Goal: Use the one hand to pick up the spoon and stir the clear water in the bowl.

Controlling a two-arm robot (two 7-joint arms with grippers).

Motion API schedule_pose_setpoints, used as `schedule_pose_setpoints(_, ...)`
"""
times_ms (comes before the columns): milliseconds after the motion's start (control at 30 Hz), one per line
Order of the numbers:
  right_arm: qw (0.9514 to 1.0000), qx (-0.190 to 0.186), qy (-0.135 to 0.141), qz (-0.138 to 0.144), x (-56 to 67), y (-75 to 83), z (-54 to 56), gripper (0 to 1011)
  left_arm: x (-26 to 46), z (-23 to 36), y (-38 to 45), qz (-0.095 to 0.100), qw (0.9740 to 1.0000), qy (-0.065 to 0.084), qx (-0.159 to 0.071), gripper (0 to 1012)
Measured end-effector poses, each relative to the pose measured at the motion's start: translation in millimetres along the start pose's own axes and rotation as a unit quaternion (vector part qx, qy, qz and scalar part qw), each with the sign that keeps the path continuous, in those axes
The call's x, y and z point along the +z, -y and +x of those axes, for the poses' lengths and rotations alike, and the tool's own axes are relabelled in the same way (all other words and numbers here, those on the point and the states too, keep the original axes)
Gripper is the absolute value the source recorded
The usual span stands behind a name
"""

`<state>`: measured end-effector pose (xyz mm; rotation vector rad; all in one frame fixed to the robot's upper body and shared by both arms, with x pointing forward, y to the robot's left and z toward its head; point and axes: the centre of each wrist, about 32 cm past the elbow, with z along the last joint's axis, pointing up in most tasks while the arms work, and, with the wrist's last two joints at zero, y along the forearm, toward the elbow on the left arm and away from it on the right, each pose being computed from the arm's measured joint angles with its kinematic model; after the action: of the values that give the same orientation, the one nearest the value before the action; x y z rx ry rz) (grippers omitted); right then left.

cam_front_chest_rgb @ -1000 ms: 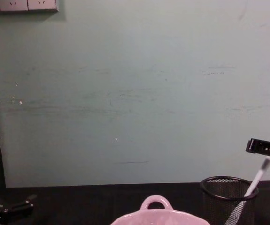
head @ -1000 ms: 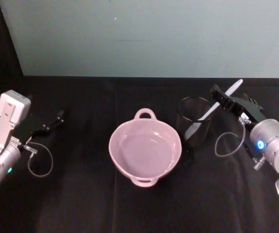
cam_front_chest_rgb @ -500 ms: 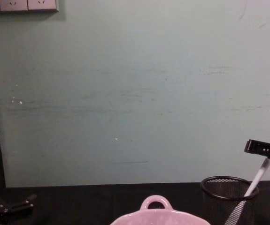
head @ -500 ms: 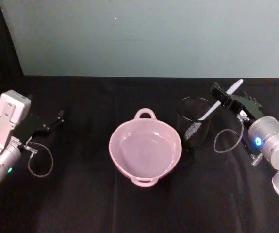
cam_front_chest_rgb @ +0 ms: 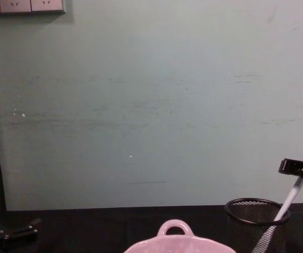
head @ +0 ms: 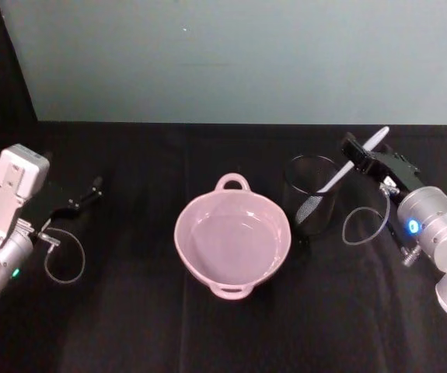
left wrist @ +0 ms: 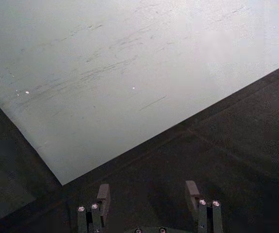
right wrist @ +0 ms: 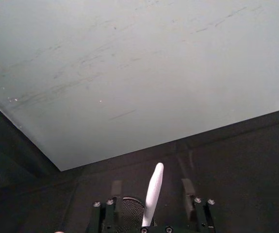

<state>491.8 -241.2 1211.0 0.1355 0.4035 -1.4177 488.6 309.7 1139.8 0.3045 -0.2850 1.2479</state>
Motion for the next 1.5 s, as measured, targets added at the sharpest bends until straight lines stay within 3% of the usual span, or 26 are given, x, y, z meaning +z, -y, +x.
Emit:
schedule_pose_setpoints(600, 1.0000, 0.000, 0.000, -0.001, 0.2, 0.4, -0.1, 195, 0.0, 0.0, 0.0, 0.000, 1.0000, 0.000, 0.000, 1011)
schedule_pose_setpoints(700, 1.0000, 0.000, -0.001, -0.001, 0.3, 0.4, -0.2, 134, 0.0, 0.0, 0.0, 0.000, 1.0000, 0.000, 0.000, 1011)
schedule_pose_setpoints(1100, 1.0000, 0.001, 0.000, 0.000, 0.2, 1.3, -0.1, 130, 0.0, 0.0, 0.0, 0.000, 1.0000, 0.000, 0.000, 1011)
schedule_pose_setpoints(1500, 0.9952, 0.072, 0.038, 0.054, 10.7, 23.2, -1.6, 129, 0.0, 0.0, 0.0, 0.000, 1.0000, 0.000, 0.000, 1011)
